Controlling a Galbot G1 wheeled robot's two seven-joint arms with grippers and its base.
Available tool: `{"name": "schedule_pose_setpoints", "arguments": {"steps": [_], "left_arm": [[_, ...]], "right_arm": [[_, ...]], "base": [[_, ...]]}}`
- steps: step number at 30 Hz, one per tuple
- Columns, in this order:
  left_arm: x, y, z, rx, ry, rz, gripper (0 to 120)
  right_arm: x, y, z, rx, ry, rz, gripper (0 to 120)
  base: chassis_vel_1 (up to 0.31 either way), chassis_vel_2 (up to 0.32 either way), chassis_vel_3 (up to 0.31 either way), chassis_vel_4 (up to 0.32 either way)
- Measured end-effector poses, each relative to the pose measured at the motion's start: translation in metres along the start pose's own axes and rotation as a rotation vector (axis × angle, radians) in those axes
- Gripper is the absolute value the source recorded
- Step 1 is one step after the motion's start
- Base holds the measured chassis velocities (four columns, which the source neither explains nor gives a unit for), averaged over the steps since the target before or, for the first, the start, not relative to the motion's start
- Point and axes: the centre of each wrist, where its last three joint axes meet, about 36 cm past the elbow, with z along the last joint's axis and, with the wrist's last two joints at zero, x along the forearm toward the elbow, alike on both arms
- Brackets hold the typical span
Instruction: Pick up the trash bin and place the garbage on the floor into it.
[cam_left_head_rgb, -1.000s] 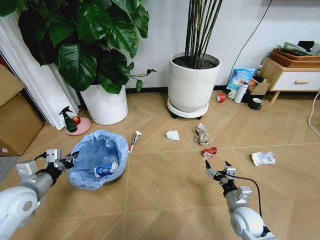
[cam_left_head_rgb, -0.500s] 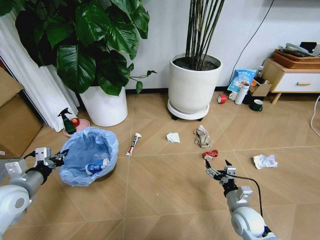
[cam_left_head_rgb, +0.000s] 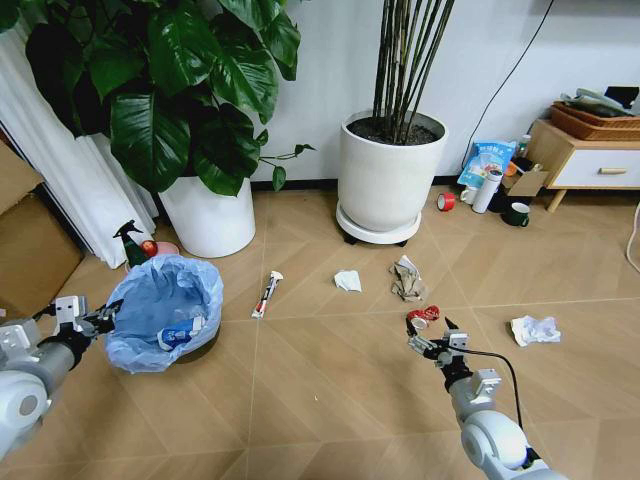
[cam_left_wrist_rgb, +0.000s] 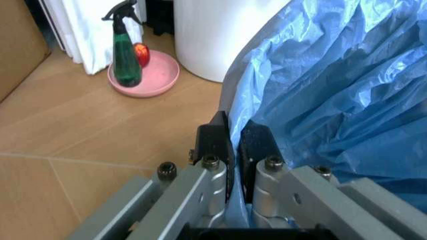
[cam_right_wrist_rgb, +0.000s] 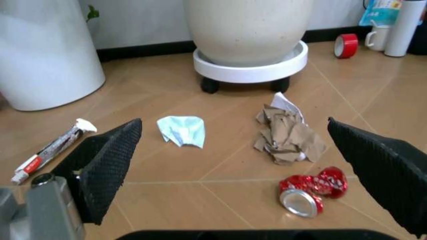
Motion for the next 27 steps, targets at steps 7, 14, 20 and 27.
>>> {"name": "schedule_pose_setpoints", "arguments": {"steps": [7, 14, 20, 27], "left_arm": [[-0.001, -0.002, 0.002, 0.005, 0.002, 0.004, 0], [-0.003, -0.003, 0.003, 0.009, 0.004, 0.005, 0], [-0.004, -0.002, 0.004, 0.011, 0.005, 0.0, 0], [-0.005, 0.0, 0.005, 0.013, 0.006, -0.004, 0]], "right_arm": [[-0.003, -0.001, 0.003, 0.005, 0.0, -0.005, 100], [-0.005, -0.002, 0.005, 0.008, -0.001, -0.007, 100], [-0.008, -0.002, 0.009, 0.009, -0.003, -0.011, 100], [-0.011, -0.001, 0.011, 0.016, -0.009, -0.021, 100]], "base": [[-0.078, 0.077, 0.072, -0.079], [-0.08, 0.095, 0.066, -0.098], [-0.068, 0.143, 0.071, -0.138], [-0.042, 0.203, 0.028, -0.222]]}}
